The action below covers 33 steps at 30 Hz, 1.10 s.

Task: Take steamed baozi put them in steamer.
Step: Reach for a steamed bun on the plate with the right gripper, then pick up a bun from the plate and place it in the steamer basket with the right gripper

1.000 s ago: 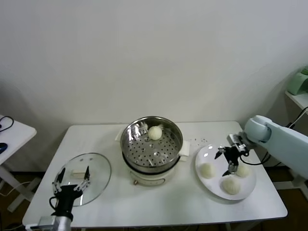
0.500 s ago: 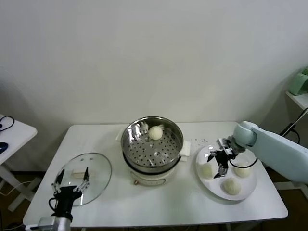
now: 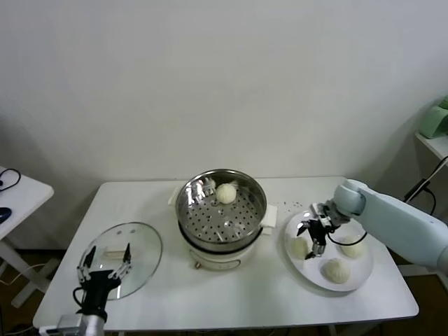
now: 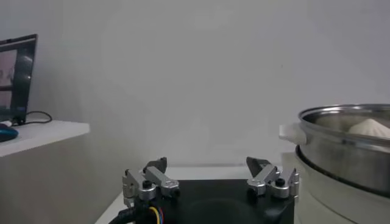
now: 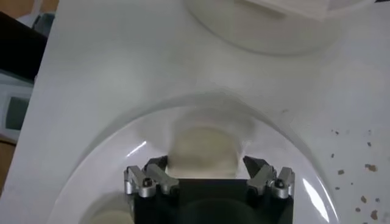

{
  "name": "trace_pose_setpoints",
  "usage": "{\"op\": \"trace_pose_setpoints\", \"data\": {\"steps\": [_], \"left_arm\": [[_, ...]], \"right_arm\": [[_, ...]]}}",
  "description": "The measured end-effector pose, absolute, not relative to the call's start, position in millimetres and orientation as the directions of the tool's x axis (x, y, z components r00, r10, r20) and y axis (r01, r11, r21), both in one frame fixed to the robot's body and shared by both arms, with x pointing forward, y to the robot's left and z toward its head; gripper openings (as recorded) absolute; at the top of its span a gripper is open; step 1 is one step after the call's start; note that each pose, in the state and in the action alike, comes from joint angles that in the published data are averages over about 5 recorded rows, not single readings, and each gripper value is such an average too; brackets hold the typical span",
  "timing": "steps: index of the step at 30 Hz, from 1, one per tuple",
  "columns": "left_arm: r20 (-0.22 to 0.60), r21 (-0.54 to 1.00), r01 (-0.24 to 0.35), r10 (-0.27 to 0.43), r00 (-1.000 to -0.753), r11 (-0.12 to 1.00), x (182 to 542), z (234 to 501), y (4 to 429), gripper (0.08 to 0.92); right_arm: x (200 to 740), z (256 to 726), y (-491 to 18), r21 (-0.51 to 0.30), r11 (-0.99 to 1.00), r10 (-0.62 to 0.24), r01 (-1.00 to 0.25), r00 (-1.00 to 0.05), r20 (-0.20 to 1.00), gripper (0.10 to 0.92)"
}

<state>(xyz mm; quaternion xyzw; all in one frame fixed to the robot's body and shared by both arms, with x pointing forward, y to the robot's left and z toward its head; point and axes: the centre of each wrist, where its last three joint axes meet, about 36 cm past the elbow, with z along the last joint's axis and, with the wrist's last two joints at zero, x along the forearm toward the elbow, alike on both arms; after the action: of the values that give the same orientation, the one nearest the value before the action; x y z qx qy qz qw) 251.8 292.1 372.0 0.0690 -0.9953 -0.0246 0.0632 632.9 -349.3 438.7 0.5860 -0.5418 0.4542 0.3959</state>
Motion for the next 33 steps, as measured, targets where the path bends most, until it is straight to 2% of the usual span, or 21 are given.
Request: {"op": "trace_pose_setpoints", "data": {"steps": [7, 16, 25, 33], "left_arm": [[0.120, 0.058, -0.135, -0.141, -0.983, 0.989, 252, 372, 292, 0.823], [0.121, 0.058, -0.136, -0.142, -0.982, 0.989, 253, 373, 292, 0.823], [0.115, 0.058, -0.135, -0.141, -0.983, 0.989, 254, 376, 291, 0.823], [0.113, 0.049, -0.131, -0.136, -0.984, 0.990, 254, 378, 288, 0.823]], "right_arm": [[633, 438, -350, -0.023, -0.097, -0.273, -0.995, 0.004, 0.962, 0.711], [633, 439, -353, -0.024, -0.091, -0.278, -0.996, 0.002, 0.961, 0.636], [638, 458, -360, -0.038, -0.065, -0.290, -0.997, -0.018, 0.957, 0.647], [666, 518, -356, -0.082, -0.016, -0.337, -0.996, -0.072, 0.939, 0.645]]}}
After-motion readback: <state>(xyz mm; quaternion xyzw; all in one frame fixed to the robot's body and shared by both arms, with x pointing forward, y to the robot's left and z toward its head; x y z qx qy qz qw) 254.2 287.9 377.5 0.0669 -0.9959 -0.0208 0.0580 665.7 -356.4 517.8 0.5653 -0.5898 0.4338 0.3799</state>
